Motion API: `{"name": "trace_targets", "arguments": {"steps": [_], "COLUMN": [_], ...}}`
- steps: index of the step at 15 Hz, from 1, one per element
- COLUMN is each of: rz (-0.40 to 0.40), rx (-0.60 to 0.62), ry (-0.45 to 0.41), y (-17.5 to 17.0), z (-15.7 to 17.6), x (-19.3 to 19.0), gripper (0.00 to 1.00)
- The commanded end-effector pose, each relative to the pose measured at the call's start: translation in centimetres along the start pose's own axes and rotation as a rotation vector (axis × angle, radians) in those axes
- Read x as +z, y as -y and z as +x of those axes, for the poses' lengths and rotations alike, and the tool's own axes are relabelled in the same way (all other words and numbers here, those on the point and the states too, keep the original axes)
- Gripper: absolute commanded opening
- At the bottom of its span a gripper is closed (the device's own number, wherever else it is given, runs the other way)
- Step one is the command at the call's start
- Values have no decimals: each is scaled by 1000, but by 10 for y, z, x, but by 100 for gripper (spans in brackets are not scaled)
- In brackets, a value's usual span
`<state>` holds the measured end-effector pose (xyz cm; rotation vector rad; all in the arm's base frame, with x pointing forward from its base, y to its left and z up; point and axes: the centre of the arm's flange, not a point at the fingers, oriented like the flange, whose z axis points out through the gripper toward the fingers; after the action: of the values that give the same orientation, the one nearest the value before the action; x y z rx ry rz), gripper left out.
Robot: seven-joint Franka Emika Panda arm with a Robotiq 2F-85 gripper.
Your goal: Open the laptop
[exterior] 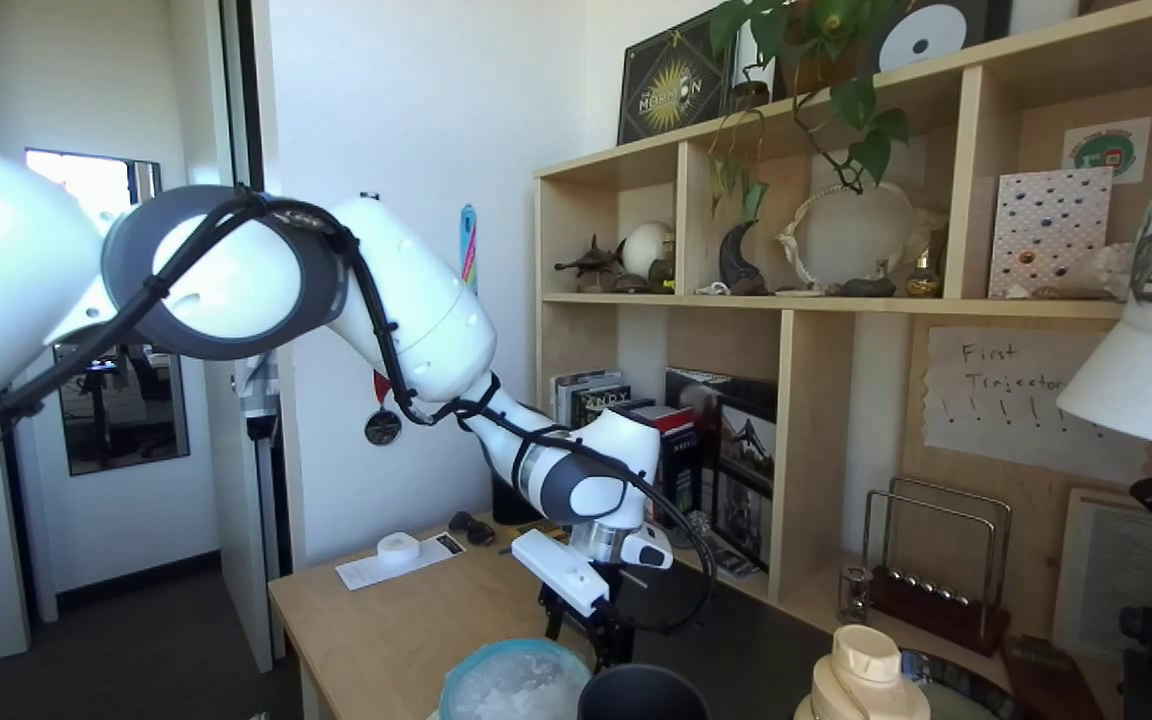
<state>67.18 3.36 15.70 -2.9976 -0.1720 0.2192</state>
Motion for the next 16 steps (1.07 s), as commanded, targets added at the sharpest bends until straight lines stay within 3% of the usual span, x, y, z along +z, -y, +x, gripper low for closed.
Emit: {"name": "trace_targets", "arguments": {"steps": [1, 5, 8, 16], "rz": [-36, -71, -86, -73], "rx": [36, 39, 45, 149], "ry": [-58, -171, -208, -42], "y": [6, 16, 21, 23], "z": [15, 30, 37, 19], "x": [-11, -30, -35, -48], "gripper": [100, 100, 100, 100]}}
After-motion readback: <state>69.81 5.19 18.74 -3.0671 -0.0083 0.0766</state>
